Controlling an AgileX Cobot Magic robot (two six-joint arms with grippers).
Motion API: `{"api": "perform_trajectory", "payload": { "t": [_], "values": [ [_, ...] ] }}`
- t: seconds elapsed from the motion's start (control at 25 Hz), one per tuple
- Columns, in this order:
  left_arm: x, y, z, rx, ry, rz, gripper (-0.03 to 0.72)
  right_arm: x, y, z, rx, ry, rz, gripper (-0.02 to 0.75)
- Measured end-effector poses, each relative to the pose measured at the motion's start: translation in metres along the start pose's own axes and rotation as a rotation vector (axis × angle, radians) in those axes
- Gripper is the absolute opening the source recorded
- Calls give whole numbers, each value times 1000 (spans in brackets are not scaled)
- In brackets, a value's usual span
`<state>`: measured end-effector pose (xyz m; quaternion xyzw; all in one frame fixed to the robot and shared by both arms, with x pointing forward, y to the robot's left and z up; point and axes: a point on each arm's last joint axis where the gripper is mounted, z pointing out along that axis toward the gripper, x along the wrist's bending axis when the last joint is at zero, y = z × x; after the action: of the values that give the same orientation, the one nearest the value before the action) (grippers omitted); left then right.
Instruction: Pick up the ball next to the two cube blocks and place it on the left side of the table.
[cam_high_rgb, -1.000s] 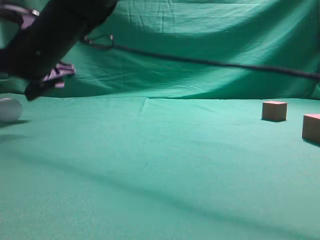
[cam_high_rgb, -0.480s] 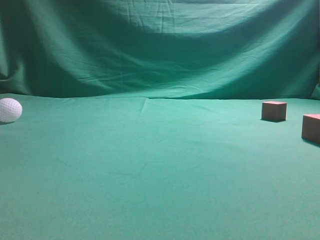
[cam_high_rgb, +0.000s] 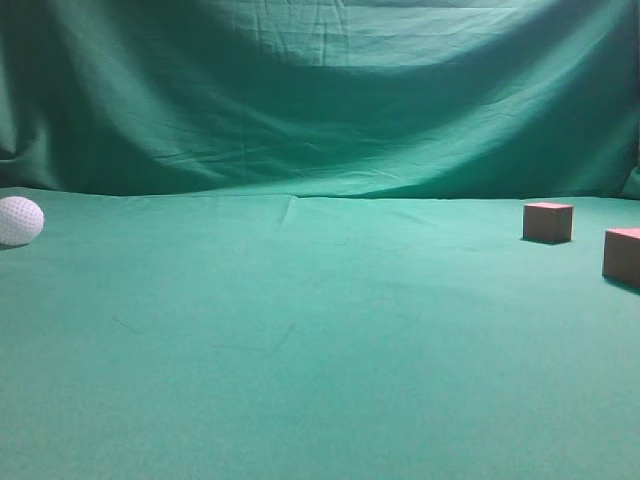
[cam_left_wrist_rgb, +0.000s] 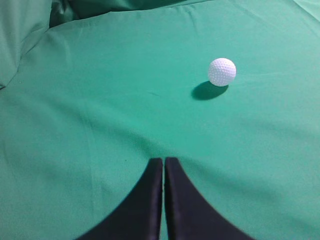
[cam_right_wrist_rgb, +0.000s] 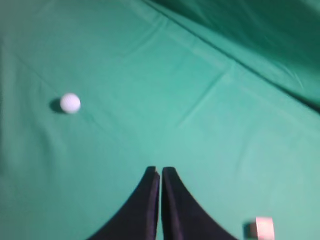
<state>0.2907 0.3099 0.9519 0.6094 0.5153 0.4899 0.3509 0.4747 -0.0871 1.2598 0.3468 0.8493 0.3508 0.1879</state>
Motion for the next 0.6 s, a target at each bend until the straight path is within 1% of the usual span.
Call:
{"api": "perform_trajectory", "payload": {
  "t": [0.08,0.2,0.4,0.6],
  "values": [
    [0,0,0,0,0,0,0,1,-24,-7,57,-5,19,0],
    [0,0,0,0,0,0,0,3,-59,-18,48,-7,63,0],
    [0,0,0,0,0,0,0,7,-118,-42,-85,-6,108,0],
    [0,0,0,0,0,0,0,9,-178,-63,-102,-14,116,0]
  ]
}}
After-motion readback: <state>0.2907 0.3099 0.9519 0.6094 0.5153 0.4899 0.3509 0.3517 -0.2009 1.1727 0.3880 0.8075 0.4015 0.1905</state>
